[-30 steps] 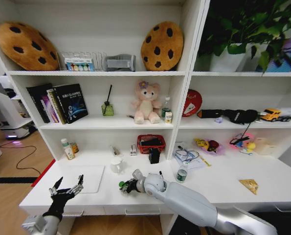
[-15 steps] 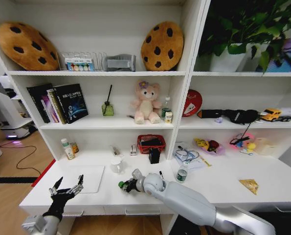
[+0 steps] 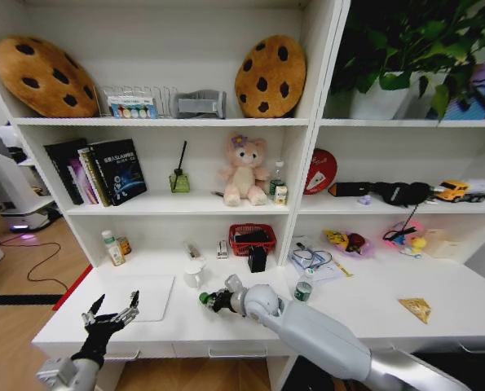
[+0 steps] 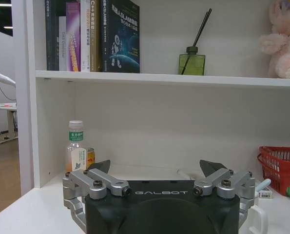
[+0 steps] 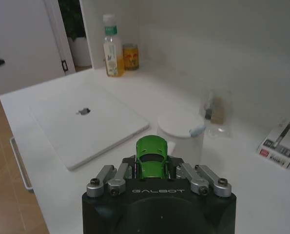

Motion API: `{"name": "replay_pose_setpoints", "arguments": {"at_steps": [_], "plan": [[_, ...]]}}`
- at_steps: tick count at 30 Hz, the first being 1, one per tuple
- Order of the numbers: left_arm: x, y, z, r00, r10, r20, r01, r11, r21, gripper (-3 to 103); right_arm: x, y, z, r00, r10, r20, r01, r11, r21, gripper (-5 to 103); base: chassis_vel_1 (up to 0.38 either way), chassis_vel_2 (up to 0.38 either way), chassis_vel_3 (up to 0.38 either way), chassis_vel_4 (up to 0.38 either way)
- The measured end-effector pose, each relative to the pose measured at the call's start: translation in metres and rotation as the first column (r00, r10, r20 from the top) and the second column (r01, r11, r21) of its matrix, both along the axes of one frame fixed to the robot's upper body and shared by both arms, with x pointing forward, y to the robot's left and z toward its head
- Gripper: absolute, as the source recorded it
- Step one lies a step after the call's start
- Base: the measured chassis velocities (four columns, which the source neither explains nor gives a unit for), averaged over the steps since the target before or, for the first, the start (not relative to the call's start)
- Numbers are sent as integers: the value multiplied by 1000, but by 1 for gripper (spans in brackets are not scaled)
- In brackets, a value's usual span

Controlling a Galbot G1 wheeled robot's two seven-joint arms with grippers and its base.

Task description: Organize the objects on the table.

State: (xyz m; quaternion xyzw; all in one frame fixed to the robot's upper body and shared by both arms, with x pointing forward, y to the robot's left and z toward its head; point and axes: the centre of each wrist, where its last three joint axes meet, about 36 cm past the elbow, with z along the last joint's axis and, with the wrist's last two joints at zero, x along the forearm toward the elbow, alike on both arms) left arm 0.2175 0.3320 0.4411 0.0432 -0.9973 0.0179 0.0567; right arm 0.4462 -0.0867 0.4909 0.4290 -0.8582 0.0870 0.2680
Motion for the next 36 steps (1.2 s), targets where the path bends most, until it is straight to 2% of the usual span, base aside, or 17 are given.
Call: {"name": "replay_pose_setpoints", "arguments": {"at_steps": [1,3,6,8,9,11,12,14,16,17,23,36], "plan": [[0,0,0,1000,0,0,0,1000,0,100,0,-2,9,1000,-4,17,4,1000,16,34,0,0,0,0],[0,0,0,1000,0,0,0,1000,0,100,16,-10,52,989,-50,137,35,993,113,34,0,0,0,0],[0,0,0,1000,0,0,0,1000,0,100,25,-10,66,982,-71,177,45,988,149,34,0,0,0,0],[0,0,0,1000,0,0,0,1000,0,100,61,-2,108,950,-127,285,58,969,239,34,0,0,0,0],[0,0,0,1000,0,0,0,1000,0,100,61,-2,108,950,-127,285,58,969,239,34,0,0,0,0],[0,0,0,1000,0,0,0,1000,0,100,96,8,136,926,-169,339,70,956,284,34,0,0,0,0],[0,0,0,1000,0,0,0,1000,0,100,96,8,136,926,-169,339,70,956,284,34,0,0,0,0],[0,0,0,1000,0,0,0,1000,0,100,130,15,142,917,-211,337,113,951,289,34,0,0,0,0],[0,0,0,1000,0,0,0,1000,0,100,141,17,141,916,-223,334,128,950,285,34,0,0,0,0],[0,0,0,1000,0,0,0,1000,0,100,159,21,138,912,-247,327,160,950,270,34,0,0,0,0],[0,0,0,1000,0,0,0,1000,0,100,200,34,125,896,-294,332,225,947,232,34,0,0,0,0],[0,0,0,1000,0,0,0,1000,0,100,239,67,106,902,-322,287,273,941,200,34,0,0,0,0]]}}
